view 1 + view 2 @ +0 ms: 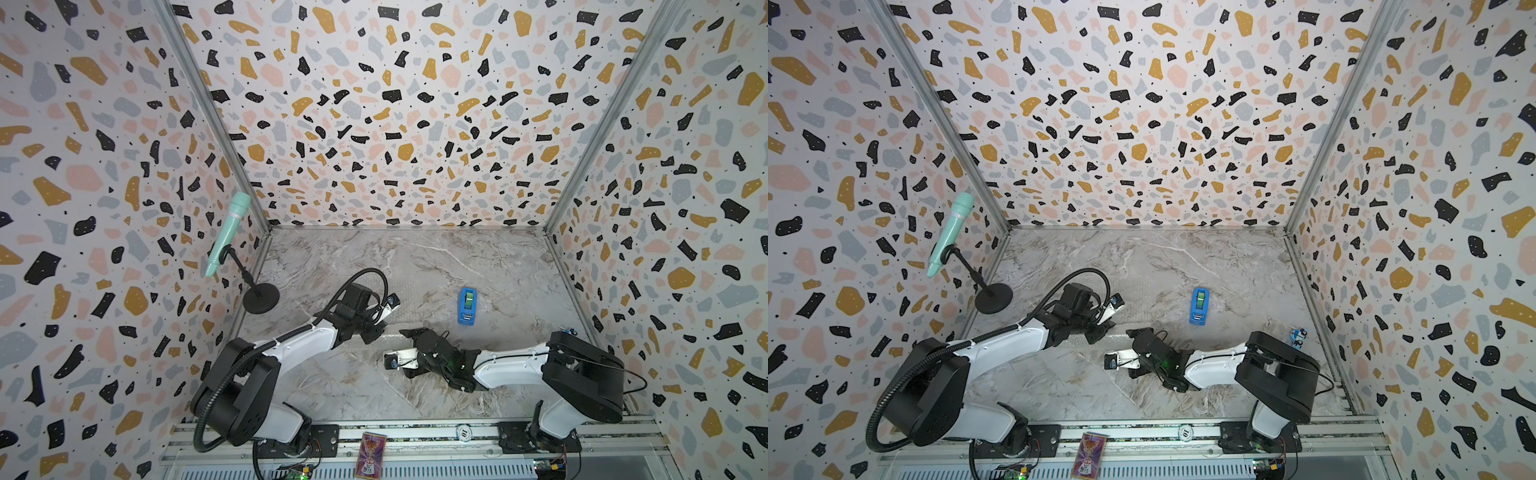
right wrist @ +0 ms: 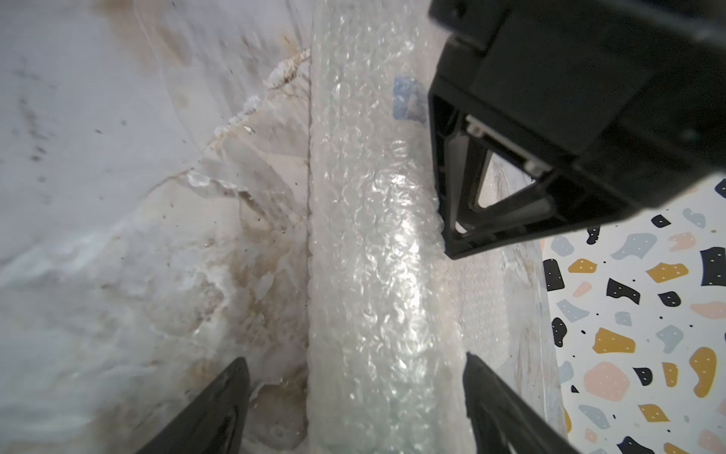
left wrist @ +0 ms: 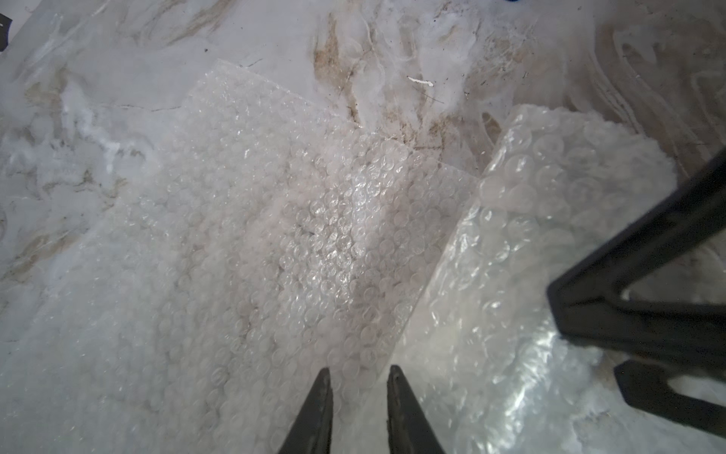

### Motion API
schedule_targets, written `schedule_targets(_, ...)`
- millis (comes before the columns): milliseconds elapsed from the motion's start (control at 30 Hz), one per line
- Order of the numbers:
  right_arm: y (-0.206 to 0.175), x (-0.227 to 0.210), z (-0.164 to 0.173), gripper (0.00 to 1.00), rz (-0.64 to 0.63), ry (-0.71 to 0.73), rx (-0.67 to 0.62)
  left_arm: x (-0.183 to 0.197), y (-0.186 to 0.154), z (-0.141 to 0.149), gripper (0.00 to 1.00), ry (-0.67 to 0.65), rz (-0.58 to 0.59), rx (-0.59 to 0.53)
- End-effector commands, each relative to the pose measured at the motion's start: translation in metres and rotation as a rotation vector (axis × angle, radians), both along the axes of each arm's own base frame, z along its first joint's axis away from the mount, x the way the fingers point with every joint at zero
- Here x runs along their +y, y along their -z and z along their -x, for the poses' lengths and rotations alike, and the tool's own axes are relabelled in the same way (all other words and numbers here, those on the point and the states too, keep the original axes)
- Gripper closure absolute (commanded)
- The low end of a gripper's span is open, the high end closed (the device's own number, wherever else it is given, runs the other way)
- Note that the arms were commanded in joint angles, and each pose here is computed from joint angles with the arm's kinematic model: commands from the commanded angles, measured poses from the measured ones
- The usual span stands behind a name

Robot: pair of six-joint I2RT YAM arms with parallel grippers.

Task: Wrap wine bottles in bubble wrap
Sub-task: Wrap the wine bottle in bubble wrap.

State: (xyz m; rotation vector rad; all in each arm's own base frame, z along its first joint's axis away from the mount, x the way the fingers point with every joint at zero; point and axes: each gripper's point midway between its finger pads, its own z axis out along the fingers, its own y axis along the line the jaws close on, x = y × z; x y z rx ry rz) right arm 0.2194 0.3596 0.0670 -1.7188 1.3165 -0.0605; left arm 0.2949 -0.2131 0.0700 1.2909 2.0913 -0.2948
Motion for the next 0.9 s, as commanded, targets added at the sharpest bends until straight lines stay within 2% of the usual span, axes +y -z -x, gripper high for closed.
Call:
schedule_targets(0,-0.021,0.016,-0.014,0.14,-0.011,-0.015,-0.085,0.010,0.034,0.032,0.72,0.023,-0.052,0.189)
schedule_targets(200,-0.007,0.025,-0.025,0.14,0.055,0.011,-0.084,0.008,0.038,0.032,0.72,0.031,-0.037,0.239)
schedule_targets(467,0.019,0.031,-0.037,0.20,0.123,0.045,-0.060,0.011,0.042,0.027,0.72,0.005,-0.027,0.290)
schedule_targets(600,0.026,0.030,-0.045,0.29,0.169,0.074,-0.067,0.017,0.044,0.021,0.72,-0.027,-0.061,0.293)
schedule_targets(700,0.030,0.026,-0.049,0.40,0.188,0.094,-0.053,0.018,0.040,0.017,0.70,-0.042,-0.061,0.277)
schedule_targets(867,0.031,0.018,-0.043,0.56,0.199,0.080,0.076,0.017,0.032,0.010,0.63,-0.043,-0.058,0.243)
